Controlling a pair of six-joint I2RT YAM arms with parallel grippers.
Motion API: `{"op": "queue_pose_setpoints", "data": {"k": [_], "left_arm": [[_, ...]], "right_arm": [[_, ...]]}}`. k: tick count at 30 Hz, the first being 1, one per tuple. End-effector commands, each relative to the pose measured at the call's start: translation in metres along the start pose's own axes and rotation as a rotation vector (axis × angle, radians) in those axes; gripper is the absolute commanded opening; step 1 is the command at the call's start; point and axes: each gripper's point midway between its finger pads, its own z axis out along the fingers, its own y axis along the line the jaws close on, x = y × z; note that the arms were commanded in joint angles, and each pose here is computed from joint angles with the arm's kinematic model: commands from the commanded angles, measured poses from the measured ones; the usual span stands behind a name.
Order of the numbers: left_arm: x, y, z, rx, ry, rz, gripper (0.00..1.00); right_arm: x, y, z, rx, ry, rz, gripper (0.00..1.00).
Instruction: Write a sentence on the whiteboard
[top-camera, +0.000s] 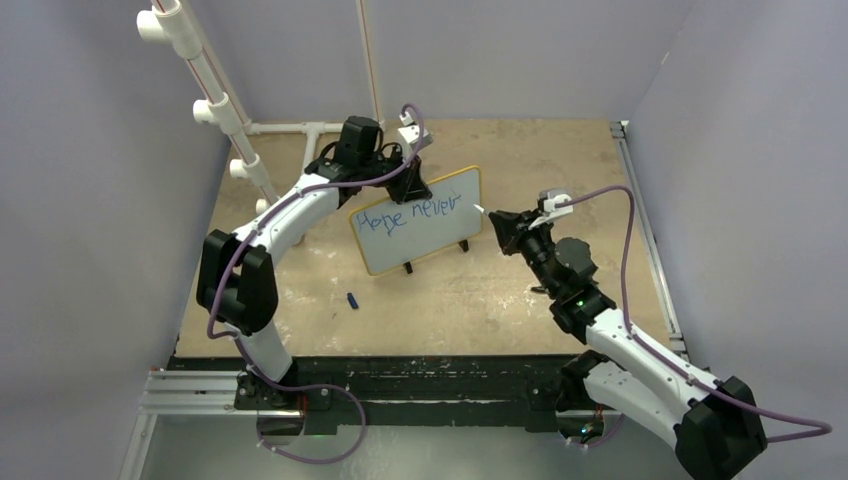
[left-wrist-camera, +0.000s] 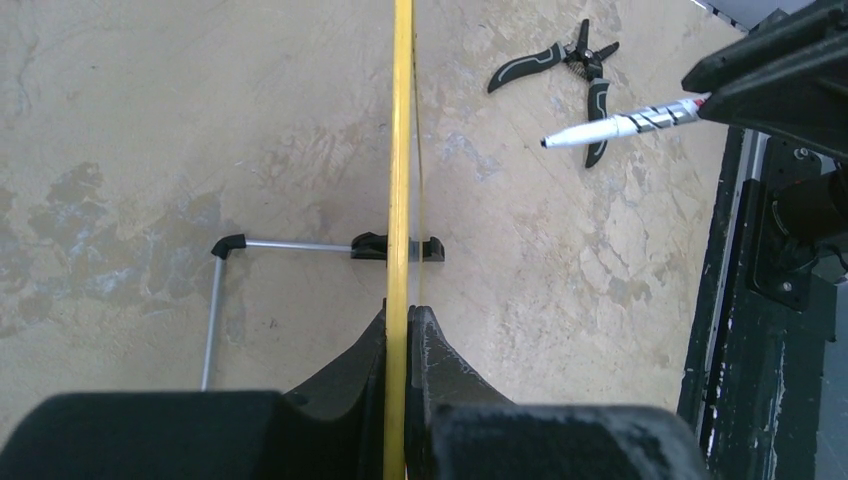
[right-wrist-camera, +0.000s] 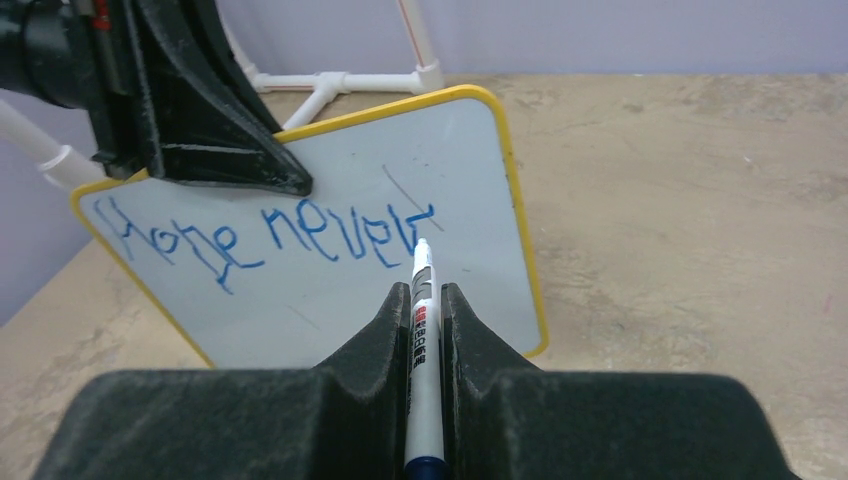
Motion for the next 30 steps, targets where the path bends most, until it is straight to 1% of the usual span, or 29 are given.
{"op": "queue_pose_setpoints", "data": {"k": [1,5,13,14,15,16,18,22,25,26,28,30], "left_arm": [[0.018,-0.003,0.011,0.021,0.019,-0.079,0.0],[0.007,-0.004,0.017,0.04,0.0,-0.084,0.0],[0.002,-0.002,0.032,0.046,0.014,-0.105,0.0],[0.0,-0.002,0.033,0.042,0.011,-0.108,0.04],[-0.002,0.0,0.033,0.035,0.006,-0.104,0.1],[-0.005,0.001,0.032,0.029,-0.001,-0.097,0.18],[-0.012,0.002,0.029,0.008,-0.014,-0.084,0.36],[-0.03,0.002,0.017,-0.033,-0.055,-0.049,0.61],[-0.047,0.008,0.001,-0.097,-0.091,-0.026,0.76],[-0.055,0.011,-0.007,-0.125,-0.115,-0.047,0.82],[-0.07,0.017,-0.026,-0.167,-0.168,-0.055,0.87],[-0.08,0.022,-0.043,-0.188,-0.225,-0.065,0.9]], "right_arm": [[-0.004,0.016,-0.005,-0.087,-0.023,0.025,0.0],[-0.003,0.015,-0.007,-0.084,-0.02,0.031,0.0],[-0.008,0.022,-0.01,-0.117,-0.028,0.04,0.0],[-0.008,0.024,-0.011,-0.128,-0.027,0.041,0.0],[-0.008,0.026,-0.012,-0.142,-0.024,0.042,0.0],[-0.008,0.027,-0.012,-0.144,-0.024,0.045,0.0],[-0.006,0.038,-0.014,-0.201,-0.004,0.052,0.0],[-0.003,0.055,-0.018,-0.276,0.02,0.08,0.0],[0.001,0.071,-0.022,-0.336,0.027,0.101,0.0],[0.003,0.078,-0.024,-0.357,0.026,0.103,0.0],[0.006,0.086,-0.025,-0.371,0.028,0.114,0.0],[0.011,0.092,-0.024,-0.38,0.036,0.118,0.0]]}}
